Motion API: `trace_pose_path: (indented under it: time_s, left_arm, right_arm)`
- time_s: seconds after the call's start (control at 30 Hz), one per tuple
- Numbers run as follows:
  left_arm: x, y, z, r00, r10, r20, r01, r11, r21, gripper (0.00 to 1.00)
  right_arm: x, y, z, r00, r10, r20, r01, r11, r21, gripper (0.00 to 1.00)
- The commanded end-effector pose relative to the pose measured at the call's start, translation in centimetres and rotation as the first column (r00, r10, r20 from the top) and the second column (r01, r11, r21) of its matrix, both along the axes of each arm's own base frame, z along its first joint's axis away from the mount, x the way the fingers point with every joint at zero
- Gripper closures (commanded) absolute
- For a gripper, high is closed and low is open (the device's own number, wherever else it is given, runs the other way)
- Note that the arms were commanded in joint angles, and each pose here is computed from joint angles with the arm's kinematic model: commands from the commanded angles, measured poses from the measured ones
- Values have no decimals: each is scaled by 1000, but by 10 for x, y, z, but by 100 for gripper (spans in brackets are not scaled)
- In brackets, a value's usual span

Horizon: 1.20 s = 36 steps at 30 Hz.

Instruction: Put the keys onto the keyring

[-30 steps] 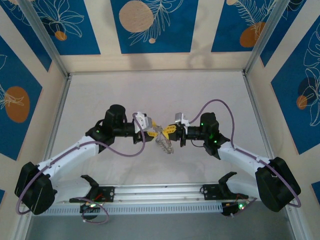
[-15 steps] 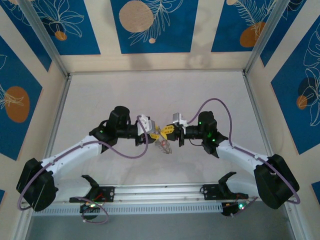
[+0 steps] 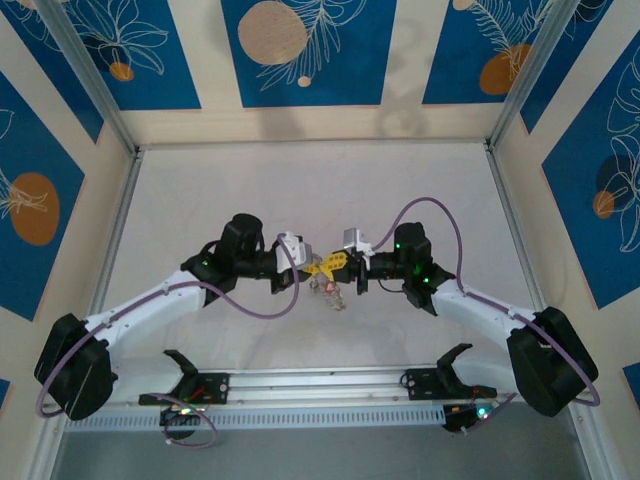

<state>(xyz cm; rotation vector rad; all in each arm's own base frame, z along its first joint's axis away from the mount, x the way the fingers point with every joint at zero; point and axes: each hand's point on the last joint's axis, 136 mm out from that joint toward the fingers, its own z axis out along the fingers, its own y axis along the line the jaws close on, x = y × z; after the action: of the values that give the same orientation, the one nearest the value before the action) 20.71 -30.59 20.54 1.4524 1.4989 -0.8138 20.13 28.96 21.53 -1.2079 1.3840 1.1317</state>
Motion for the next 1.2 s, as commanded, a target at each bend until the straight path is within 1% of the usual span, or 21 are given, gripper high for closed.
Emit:
trace_pose_path:
  time_s: [0.0,0.17,0.33,0.43,0.6,0.73,0.83,1.03,1.17]
  left_arm:
    - [-2,-4,0,1000,-21,21,21,1000,11,100]
    - [4,0,2,999,14,32,-15,999,49,100]
    - [6,0,4,999,23,27,-26,994,102,100]
    - [4,-3,4,999,17,32,-21,992,125,100]
    - [3,-6,1,999,13,32,-18,987,162,100]
    - [5,-7,2,999,15,39,-21,985,172,100]
    - [6,-8,2,999,19,32,-24,984,176,100]
    - [7,-10,3,1000,21,14,-23,985,172,100]
    - [6,-12,6,1000,18,13,-19,988,152,100]
  right_arm:
    - [-8,8,15,994,64,84,-65,998,4,100]
    - [-13,3,2,991,81,110,-72,994,-82,100]
    - [-11,-3,-9,991,66,116,-44,982,-182,100]
    - [-8,-6,-14,994,58,94,-33,967,-252,98]
    - [-7,-10,-21,995,64,81,-32,939,-342,92]
    - [-9,-10,-24,995,75,62,-46,928,-370,87]
    - [-10,-10,-26,996,83,46,-59,923,-381,87]
    - [-11,-7,-29,995,92,32,-73,918,-390,93]
    - [-12,-3,-33,995,95,10,-83,915,-395,88]
